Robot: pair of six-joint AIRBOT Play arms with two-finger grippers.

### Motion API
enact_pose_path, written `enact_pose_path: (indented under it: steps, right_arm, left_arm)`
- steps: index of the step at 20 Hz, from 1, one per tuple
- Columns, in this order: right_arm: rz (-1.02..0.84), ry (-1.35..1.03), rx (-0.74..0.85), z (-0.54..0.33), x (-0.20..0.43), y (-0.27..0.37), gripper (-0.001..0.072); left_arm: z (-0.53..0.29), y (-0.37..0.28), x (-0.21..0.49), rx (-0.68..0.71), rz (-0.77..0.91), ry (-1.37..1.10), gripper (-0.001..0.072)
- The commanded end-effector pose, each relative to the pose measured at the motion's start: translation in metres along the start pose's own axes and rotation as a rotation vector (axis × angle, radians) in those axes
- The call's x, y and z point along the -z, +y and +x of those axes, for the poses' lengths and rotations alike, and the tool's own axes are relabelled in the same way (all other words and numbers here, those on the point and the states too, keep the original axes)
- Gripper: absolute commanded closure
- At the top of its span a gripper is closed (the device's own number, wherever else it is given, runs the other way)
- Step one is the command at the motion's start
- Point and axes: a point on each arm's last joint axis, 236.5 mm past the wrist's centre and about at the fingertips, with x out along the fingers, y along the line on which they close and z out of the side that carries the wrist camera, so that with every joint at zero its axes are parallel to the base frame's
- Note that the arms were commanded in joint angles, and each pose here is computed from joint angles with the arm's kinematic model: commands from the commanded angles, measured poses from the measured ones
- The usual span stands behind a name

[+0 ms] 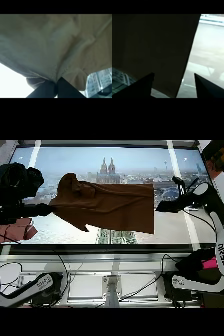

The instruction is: Fold the clothes and pants, and hang the long-sleeved shirts on hangers.

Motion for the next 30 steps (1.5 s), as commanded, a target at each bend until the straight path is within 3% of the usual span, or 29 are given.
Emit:
enact_pose_path:
  steps: [1,16,17,19,20,26,30]
  right_arm:
    - [0.104,0.022,-0.094,0.031,0.035,0.014,0.0161]
    - [0.265,0.15,-0.122,0.076,0.111,0.013,0.0168]
    - [0.264,0.139,-0.138,0.076,0.108,0.016,0.0247]
    - [0.268,0.073,-0.169,0.077,0.091,0.023,0.0662]
    - [0.266,0.03,-0.181,0.077,0.081,0.024,0.0701]
    - [0.072,-0.163,-0.309,0.03,0.006,0.062,0.0702]
    - [-0.148,-0.495,-0.154,-0.067,-0.073,0.072,0.0703]
  left_arm:
    - [-0.002,-0.003,-0.004,0.003,0.004,-0.014,0.069]
    - [-0.002,-0.003,-0.004,0.004,0.004,-0.013,0.069]
    - [-0.002,-0.004,-0.004,0.005,0.003,-0.014,0.069]
    - [-0.002,-0.006,-0.008,0.018,-0.005,-0.032,0.069]
    - [-0.002,-0.009,-0.011,0.026,-0.011,-0.044,0.069]
    - [-0.013,-0.026,-0.047,0.106,-0.071,-0.19,0.069]
    - [-0.062,-0.023,-0.083,0.037,-0.001,-0.308,0.069]
